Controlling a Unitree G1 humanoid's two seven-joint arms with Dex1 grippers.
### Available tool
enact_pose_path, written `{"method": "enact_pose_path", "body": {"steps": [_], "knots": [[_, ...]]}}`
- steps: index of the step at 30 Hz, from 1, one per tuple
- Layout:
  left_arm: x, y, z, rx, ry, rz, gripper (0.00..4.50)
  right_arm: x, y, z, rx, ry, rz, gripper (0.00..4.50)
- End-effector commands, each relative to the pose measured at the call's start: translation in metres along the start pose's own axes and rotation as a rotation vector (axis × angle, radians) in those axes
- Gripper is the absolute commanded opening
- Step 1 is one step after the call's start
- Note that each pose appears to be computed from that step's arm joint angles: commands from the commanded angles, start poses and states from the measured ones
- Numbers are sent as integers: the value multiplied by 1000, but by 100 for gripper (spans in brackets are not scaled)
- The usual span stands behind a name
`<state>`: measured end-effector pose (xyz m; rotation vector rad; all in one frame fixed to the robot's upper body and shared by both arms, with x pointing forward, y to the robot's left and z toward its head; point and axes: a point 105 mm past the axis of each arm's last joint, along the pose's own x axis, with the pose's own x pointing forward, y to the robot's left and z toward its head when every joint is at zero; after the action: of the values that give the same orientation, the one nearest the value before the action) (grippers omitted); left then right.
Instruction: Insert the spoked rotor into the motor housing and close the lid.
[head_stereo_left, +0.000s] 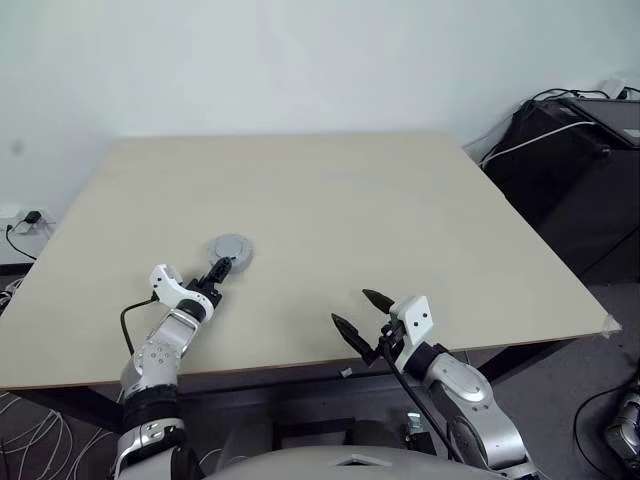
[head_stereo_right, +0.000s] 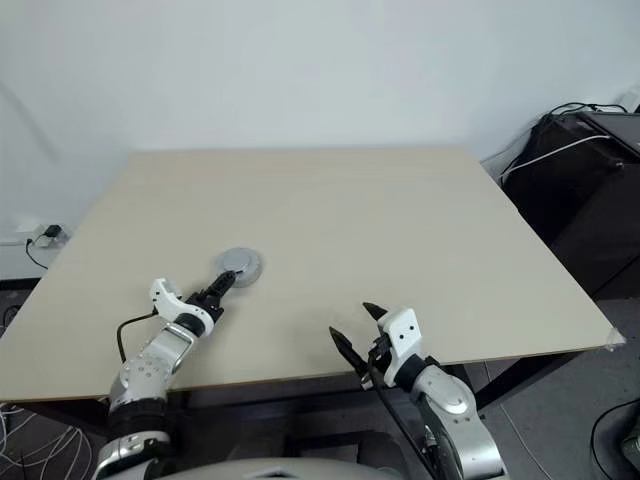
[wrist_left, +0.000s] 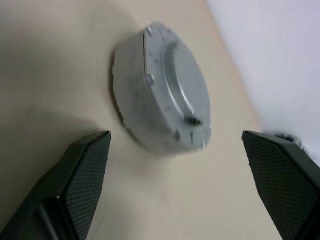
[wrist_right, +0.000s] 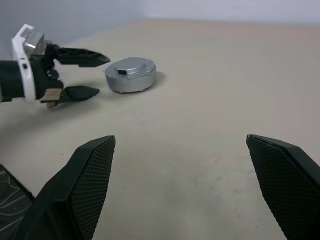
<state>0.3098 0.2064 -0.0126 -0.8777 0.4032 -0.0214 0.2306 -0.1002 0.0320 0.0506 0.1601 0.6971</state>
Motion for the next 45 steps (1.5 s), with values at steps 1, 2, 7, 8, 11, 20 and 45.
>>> {"method": "enact_pose_path", "body": {"steps": [1, 2, 7, 8, 11, 20, 45], "knots": [[-12, -1, -10, 140, 72, -29, 446, 3, 0, 16, -19, -54, 12, 450], [-16, -1, -13, 184, 89, -37, 446, 3, -1, 16, -19, -53, 12, 450], [-37, -9, -24, 464, 105, -139, 446, 2, -4, 15, -16, -47, 13, 450], [-40, -12, -26, 508, 99, -164, 446, 2, -4, 15, -16, -46, 14, 450], [-49, -25, -28, 729, 15, -235, 446, 1, -3, 15, -27, -60, 14, 450], [-67, -58, -38, 1042, -300, -263, 446, -5, -12, 18, -55, -157, -134, 450], [-77, -70, -38, 1037, -420, -242, 446, -26, -25, -16, -48, -110, -327, 450]]}}
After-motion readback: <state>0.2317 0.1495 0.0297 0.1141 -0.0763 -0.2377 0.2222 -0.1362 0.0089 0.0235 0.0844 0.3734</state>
